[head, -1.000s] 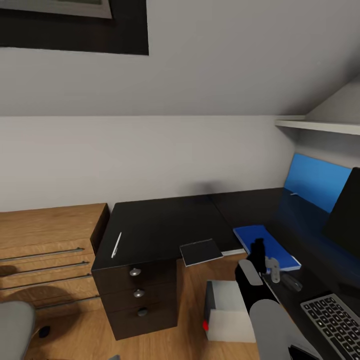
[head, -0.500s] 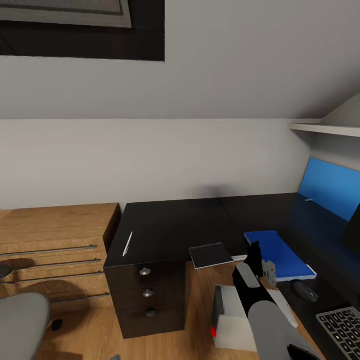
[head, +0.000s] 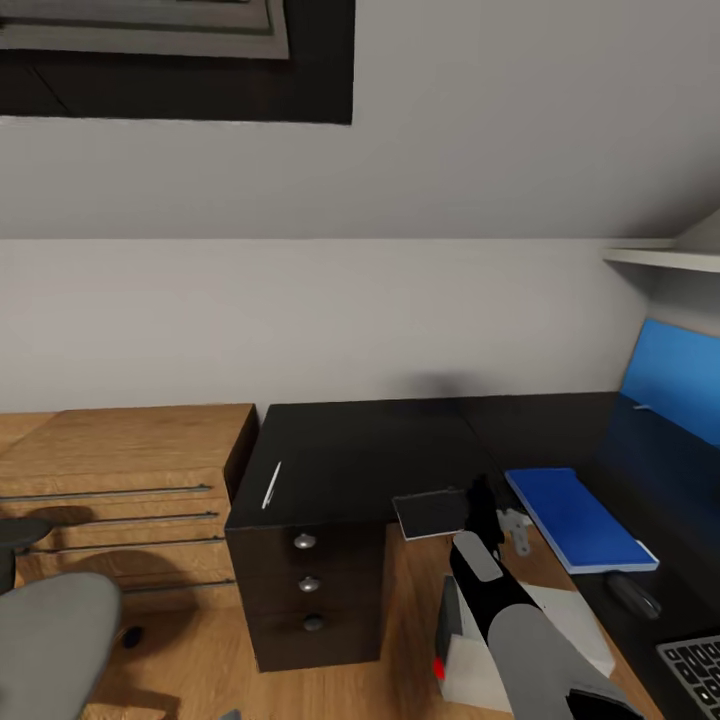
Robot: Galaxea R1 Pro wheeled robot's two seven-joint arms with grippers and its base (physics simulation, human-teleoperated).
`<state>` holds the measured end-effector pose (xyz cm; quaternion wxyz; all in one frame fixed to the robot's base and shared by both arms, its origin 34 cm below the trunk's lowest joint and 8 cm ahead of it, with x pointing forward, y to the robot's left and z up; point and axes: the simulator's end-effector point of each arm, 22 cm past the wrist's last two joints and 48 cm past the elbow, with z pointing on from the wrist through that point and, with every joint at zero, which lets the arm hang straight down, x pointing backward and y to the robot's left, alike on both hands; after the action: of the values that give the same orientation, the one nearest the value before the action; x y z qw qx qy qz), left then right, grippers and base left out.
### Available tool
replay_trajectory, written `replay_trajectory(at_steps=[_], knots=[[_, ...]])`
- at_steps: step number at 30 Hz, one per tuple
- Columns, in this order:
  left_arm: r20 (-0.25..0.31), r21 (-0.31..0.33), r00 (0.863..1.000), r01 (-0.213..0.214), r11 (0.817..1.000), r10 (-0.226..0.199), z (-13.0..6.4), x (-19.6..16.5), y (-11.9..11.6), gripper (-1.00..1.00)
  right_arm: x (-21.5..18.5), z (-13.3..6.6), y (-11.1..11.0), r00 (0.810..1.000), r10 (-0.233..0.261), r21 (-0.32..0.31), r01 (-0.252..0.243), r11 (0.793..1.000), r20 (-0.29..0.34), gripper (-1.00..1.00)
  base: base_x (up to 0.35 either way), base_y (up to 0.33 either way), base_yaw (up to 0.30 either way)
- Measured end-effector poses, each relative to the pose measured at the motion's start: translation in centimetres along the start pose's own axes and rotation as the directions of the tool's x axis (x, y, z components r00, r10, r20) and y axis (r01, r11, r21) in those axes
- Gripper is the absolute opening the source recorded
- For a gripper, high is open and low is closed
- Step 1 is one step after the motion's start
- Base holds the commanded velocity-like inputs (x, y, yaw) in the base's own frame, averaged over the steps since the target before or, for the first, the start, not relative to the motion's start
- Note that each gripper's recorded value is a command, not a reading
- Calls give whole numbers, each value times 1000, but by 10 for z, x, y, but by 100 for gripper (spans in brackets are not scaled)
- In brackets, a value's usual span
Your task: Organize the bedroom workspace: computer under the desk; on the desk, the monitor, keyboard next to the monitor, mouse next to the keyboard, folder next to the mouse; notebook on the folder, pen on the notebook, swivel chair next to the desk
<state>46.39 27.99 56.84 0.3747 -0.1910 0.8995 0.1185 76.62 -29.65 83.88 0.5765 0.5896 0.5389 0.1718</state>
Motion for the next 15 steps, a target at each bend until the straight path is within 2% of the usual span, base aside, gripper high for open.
replay_trajectory(at_steps=[6, 10, 12, 15], knots=[[1, 1, 1000, -1, 1000, 1, 0, 0, 0, 100, 2, 0, 1, 1000, -1, -1, 1, 1000, -12, 100, 0, 0, 106], [4, 4, 1000, -3, 1000, 3, 0, -1, -2, 100, 25, -1, 5, 993, -9, -17, 7, 1000, -117, 100, 0, 0, 8], [1, 17, 1000, 3, 1000, -3, -4, 0, -12, 100, 37, -3, 20, 982, -8, -65, -4, 998, -186, 100, 0, 0, 2], [-8, 32, 1000, 13, 999, -13, -9, 4, -25, 100, 39, -4, 41, 975, -2, -120, -25, 993, -222, 100, 0, 0, 1]])
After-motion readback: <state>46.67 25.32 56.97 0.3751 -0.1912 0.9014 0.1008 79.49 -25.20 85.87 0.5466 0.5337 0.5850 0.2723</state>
